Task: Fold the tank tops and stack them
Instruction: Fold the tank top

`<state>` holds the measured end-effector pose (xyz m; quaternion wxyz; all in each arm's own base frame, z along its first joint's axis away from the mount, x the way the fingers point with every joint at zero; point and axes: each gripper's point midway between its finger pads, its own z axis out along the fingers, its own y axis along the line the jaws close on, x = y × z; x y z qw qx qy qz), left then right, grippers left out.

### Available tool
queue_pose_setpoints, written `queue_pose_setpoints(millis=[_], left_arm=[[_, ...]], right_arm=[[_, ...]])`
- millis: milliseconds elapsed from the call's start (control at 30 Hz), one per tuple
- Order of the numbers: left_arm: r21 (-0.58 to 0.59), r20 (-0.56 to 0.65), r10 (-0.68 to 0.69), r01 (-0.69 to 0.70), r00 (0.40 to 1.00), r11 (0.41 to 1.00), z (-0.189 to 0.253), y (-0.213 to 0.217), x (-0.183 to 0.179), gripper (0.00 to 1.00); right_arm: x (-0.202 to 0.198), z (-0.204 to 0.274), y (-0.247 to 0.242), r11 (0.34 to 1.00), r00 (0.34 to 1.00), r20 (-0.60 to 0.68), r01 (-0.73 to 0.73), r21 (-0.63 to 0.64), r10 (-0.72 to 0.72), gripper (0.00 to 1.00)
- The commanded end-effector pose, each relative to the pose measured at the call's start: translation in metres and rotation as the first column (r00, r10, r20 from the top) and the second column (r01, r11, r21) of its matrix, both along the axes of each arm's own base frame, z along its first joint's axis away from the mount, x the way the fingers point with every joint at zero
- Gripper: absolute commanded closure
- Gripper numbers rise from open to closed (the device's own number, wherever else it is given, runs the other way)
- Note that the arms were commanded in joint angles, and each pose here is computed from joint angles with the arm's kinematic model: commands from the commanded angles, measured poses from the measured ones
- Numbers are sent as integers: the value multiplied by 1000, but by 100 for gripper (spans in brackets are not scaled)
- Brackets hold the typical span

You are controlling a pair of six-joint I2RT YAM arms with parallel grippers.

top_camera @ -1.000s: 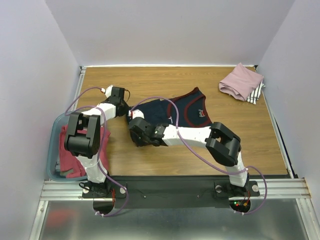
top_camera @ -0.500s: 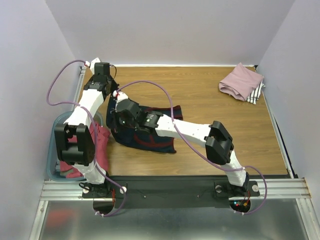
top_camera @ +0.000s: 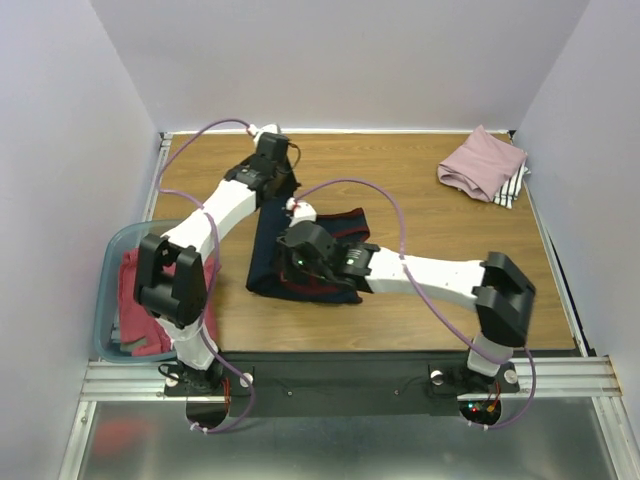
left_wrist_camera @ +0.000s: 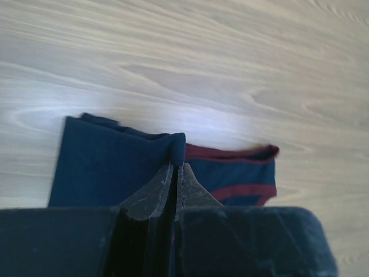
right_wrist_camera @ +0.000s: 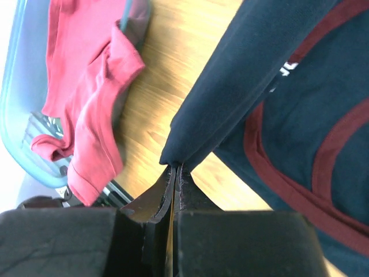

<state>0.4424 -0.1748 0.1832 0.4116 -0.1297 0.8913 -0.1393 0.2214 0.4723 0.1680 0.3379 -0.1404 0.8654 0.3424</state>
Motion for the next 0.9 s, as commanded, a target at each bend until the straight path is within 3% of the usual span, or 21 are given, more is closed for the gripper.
queue_pose_setpoints(millis=[0,233,633,867], left_arm=[[-103,148,-39,55,988,993,45,-53,20,100],[-130,134,-144,161,980,978,31,-135,6,100],[-190,142,-227,252,963,949,32,-234,1,100],[-177,132,-174,196,976,965,29,-220,10,100]], right_arm=[[-13,42,-17,988,998,8,56,142,-58,100],[-24,4,-89,978,981,-11,192,86,-192,100],[-40,-8,-174,929,940,-26,341,145,-341,100],[-43,3,-166,940,953,-24,302,156,-302,100]])
